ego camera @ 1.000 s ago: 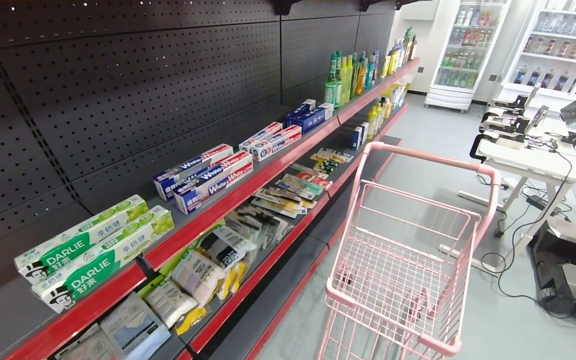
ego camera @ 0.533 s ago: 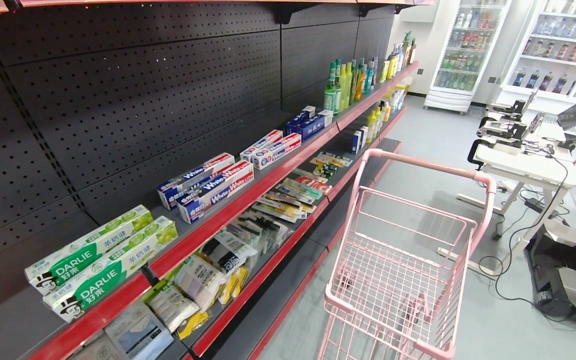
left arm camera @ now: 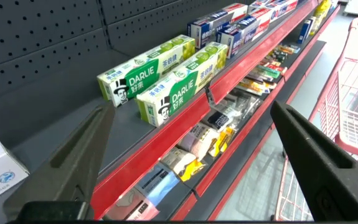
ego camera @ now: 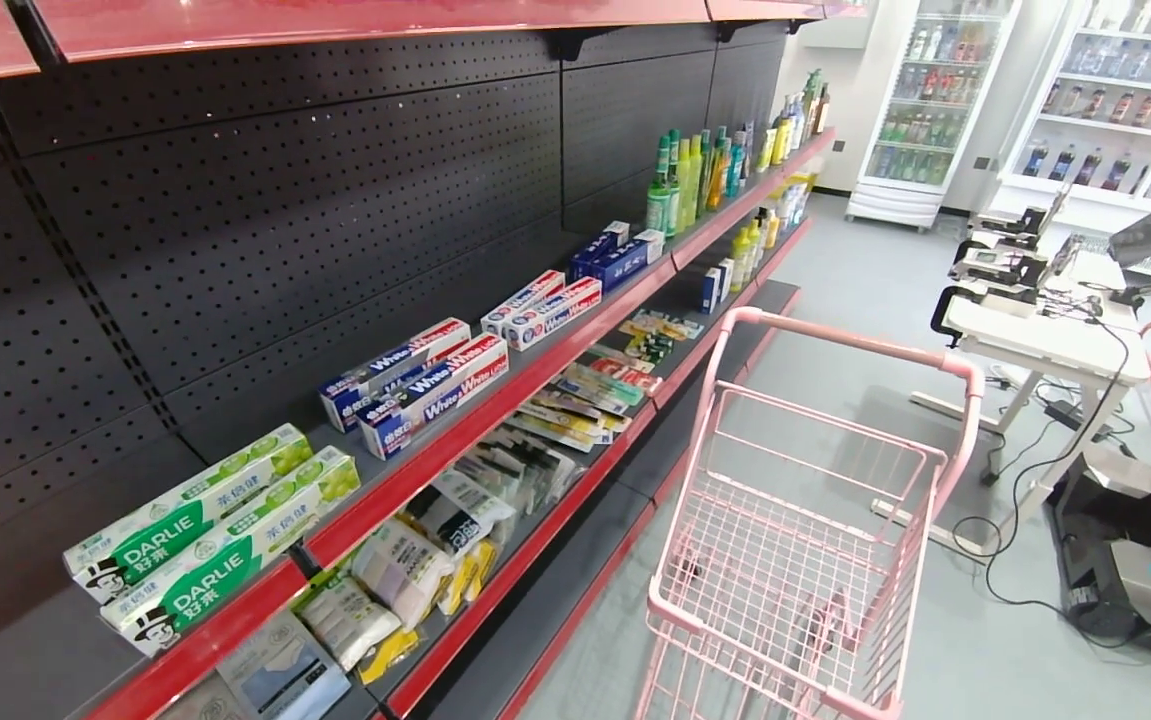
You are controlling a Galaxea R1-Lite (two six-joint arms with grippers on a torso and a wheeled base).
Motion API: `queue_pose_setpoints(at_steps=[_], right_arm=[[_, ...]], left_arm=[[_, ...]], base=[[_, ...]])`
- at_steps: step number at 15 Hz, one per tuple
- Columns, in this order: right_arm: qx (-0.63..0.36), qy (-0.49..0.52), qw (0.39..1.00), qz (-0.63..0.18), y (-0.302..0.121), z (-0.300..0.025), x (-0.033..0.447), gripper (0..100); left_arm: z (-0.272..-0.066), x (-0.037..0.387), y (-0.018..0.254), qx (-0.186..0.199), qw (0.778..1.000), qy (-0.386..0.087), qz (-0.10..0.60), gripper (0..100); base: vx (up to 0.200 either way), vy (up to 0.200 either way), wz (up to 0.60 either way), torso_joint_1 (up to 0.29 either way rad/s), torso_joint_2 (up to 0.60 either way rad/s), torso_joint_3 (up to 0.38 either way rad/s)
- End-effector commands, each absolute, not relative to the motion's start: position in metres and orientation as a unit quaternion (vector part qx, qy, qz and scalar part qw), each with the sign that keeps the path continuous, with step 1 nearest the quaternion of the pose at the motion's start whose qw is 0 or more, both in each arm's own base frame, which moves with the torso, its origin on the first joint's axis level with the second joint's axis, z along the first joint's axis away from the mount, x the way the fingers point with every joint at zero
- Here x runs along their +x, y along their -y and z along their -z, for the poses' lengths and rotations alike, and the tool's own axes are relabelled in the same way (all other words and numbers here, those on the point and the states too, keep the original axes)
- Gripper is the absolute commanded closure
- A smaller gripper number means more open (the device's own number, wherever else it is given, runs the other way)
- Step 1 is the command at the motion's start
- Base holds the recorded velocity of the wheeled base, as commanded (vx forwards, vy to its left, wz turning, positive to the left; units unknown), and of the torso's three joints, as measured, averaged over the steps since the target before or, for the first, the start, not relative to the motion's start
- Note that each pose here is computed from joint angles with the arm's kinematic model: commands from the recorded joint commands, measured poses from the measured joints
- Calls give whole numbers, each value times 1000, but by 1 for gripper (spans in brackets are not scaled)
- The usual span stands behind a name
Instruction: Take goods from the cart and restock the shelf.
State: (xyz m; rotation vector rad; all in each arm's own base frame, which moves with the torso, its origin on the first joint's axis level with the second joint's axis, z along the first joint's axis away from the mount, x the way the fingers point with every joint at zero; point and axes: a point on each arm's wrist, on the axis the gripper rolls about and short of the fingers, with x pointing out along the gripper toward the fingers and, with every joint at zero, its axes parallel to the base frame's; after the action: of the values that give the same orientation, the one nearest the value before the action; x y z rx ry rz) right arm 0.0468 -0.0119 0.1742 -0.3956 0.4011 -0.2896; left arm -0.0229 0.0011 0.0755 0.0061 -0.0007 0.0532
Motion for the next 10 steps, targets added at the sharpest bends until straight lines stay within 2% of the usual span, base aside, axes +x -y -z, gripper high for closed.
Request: queue_pose_setpoints(at_steps=[1,7,10], right_arm=[[-194,-200,950,140,12,-176,50,100],[-195,-205,949,141,13,-179,54,100],[-198,-197,949,143,13,-182,53,100]], left_arm=[[-75,-23,-1,3,1000,0,-27,0],[-75,-23,-1,3,1000,0,-27,0],[-75,-23,-1,3,1000,0,-27,0]], base=[[0,0,0,80,-173,-90],[0,0,0,89,-166,-85],[0,0,0,0,0,0]])
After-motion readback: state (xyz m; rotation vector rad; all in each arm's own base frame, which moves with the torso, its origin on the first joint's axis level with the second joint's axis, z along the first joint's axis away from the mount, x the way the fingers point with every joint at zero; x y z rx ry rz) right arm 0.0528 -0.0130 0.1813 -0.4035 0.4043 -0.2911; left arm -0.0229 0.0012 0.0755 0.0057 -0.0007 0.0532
